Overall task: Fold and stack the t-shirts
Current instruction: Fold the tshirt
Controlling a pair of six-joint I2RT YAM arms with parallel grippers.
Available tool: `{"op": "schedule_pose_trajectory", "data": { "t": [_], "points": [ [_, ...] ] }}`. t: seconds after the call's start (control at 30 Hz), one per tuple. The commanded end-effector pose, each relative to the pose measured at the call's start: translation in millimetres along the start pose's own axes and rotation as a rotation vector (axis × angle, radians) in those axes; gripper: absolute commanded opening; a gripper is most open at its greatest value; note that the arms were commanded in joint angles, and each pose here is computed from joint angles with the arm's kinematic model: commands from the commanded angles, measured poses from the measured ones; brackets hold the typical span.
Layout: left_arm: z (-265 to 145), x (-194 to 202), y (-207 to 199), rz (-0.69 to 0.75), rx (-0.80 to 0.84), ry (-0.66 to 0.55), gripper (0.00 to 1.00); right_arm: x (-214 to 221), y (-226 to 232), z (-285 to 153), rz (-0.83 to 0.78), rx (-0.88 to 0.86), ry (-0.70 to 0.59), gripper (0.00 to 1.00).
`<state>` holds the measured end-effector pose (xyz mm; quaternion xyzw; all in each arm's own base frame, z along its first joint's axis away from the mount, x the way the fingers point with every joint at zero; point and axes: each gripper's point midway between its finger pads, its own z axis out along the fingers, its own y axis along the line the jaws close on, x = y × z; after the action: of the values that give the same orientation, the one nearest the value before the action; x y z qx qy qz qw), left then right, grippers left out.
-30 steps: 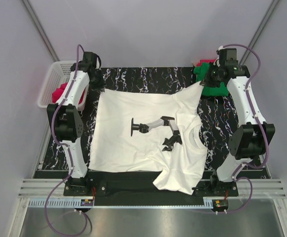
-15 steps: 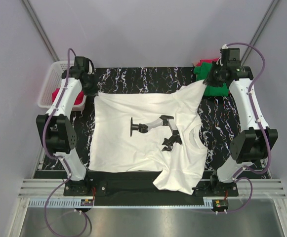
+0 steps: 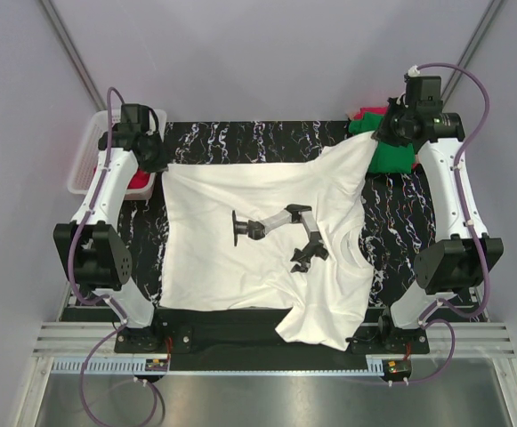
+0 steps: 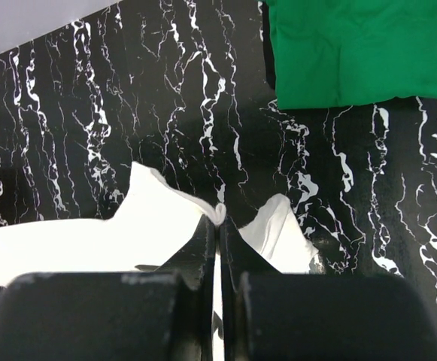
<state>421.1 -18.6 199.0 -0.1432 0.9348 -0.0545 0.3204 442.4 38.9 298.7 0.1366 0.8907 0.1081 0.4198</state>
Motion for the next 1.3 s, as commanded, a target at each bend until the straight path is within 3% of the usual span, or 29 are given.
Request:
{"op": "schedule_pose_trajectory", "data": {
  "t": [0.0, 0.83, 1.27],
  "points": [
    [-14.9, -22.2, 4.9, 0.007, -0.009, -0.103, 0.00, -27.4, 6.7, -22.3, -0.026, 0.002, -0.094, 0.00],
    [-40.7, -34.3, 24.9, -0.025, -0.059, -0.182, 0.00, -34.0, -11.5, -24.3, -0.019, 0.102, -0.128, 0.00],
    [-17.7, -67.6, 11.5, -0.035, -0.034, -0.163, 0.00, -56.0, -3.1, -7.7, -0.027, 0.088, -0.148, 0.00]
  ]
}}
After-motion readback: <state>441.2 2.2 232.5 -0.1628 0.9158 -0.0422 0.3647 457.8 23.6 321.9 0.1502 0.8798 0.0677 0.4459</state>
